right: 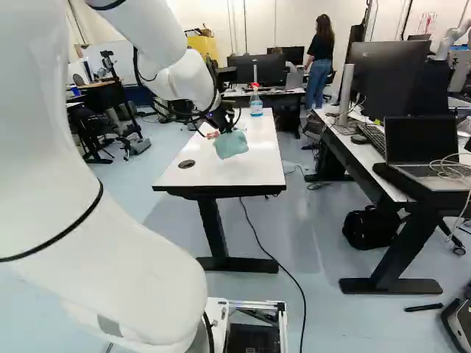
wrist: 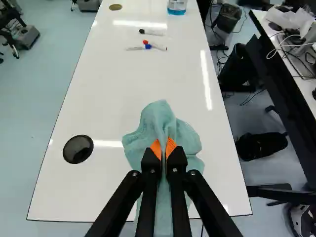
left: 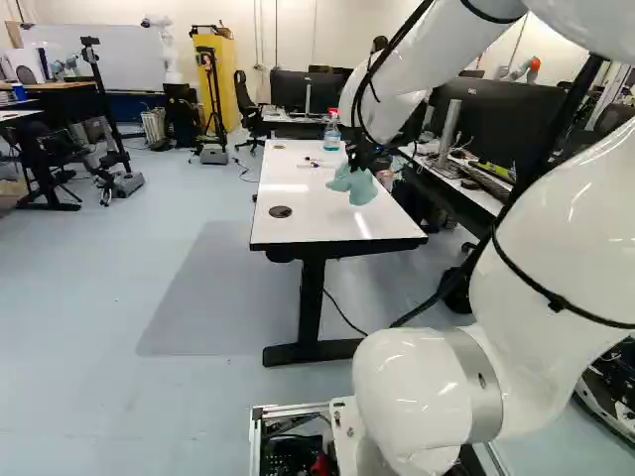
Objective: Clean the table with the green towel
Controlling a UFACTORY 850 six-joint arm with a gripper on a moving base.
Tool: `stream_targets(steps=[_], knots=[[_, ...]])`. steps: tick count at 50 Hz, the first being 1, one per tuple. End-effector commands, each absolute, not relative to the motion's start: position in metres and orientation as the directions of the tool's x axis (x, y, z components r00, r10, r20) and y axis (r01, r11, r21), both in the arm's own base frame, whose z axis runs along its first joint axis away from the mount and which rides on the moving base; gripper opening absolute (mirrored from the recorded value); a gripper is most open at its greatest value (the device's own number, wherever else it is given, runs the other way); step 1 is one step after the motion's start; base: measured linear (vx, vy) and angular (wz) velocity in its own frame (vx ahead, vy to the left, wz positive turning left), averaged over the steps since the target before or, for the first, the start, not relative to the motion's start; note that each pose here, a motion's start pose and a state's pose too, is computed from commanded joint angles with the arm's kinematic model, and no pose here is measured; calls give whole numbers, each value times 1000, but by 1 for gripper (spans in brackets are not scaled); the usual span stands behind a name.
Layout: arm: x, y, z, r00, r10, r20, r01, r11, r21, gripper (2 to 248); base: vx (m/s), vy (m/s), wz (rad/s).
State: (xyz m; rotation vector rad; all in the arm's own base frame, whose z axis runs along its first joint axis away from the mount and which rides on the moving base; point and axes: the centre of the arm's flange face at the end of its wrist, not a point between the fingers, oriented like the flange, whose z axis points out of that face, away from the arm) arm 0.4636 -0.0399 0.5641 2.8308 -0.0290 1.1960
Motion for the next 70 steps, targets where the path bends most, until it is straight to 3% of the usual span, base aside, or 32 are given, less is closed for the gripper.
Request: stream_targets(steps=[34, 70], knots=[[448, -93, 567, 651, -74, 755, -168, -985, 48, 30, 0, 0, 0], [426, -131, 559, 722, -160, 673, -258, -965, 48, 30, 0, 0, 0]])
